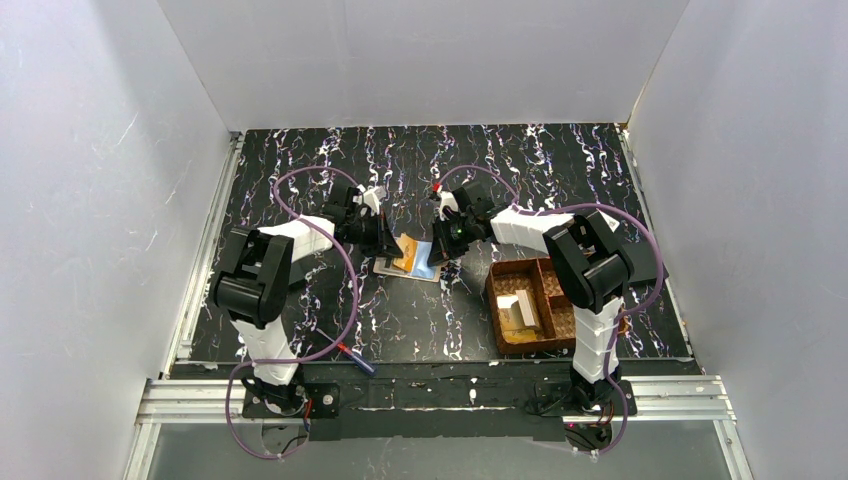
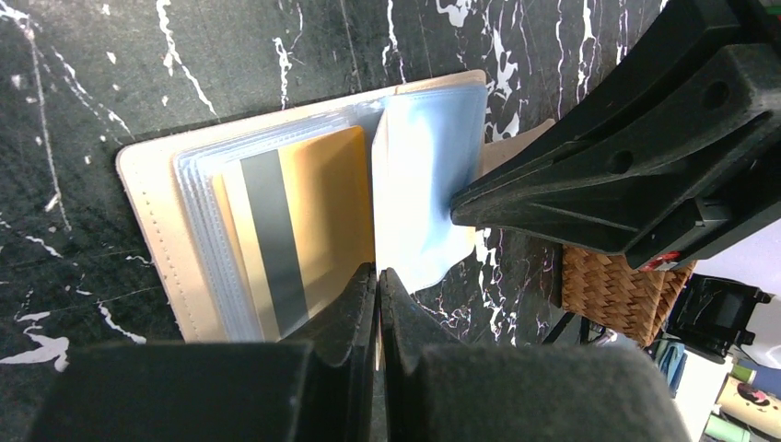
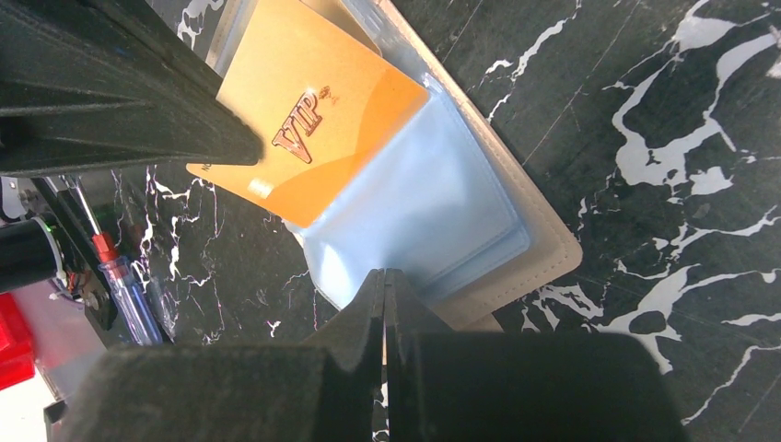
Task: Put the credit cards into the card holder
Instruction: Insert the credit card into the card holder.
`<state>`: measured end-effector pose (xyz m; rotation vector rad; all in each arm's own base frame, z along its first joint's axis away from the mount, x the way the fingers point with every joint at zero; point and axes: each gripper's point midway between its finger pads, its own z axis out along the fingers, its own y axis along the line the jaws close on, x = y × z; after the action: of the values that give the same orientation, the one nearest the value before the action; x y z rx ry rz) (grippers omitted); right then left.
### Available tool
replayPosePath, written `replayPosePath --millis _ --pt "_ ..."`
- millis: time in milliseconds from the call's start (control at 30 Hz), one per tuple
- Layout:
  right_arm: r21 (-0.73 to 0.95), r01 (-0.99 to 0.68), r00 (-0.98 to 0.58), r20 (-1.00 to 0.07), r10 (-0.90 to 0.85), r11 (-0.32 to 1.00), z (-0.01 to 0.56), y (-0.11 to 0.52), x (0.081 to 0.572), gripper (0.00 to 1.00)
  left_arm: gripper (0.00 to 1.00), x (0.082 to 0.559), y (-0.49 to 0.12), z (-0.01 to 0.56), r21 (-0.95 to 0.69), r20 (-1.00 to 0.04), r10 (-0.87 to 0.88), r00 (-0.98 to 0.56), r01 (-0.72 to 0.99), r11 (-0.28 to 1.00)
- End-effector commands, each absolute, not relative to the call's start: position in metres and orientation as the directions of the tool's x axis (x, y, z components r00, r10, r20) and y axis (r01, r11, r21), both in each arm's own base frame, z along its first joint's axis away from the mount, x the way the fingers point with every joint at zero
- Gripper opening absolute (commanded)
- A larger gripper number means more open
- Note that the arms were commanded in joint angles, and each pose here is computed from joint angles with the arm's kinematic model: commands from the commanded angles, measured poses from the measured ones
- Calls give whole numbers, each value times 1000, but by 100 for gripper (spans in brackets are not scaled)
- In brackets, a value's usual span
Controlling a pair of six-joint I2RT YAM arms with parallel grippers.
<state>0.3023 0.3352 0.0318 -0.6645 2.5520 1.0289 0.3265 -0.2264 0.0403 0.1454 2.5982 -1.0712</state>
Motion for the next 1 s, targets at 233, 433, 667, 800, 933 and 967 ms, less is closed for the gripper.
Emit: replayPosePath --millis 233,433,667,800,933,967 --pt "519 -518 -849 -408 -336 679 13 326 301 1 0 308 -219 23 -660 -246 -19 -969 153 735" --pt "434 -541 -829 -420 -369 721 14 316 314 1 0 283 -219 18 -702 -158 -94 -983 45 711" --pt "309 -587 -784 -449 -429 749 40 309 319 25 0 275 -222 32 -741 -130 -165 -978 -15 672" --pt "310 -598 -774 -460 -435 739 58 319 310 41 0 279 -219 41 -737 -151 -193 -970 -20 676" --pt "351 -568 -795 -469 -386 745 64 325 308 56 0 289 -213 51 -753 -162 -194 -968 -6 657" --pt "357 -567 -796 -469 -382 743 63 327 308 57 0 289 -212 52 -759 -148 -174 -974 -1 651"
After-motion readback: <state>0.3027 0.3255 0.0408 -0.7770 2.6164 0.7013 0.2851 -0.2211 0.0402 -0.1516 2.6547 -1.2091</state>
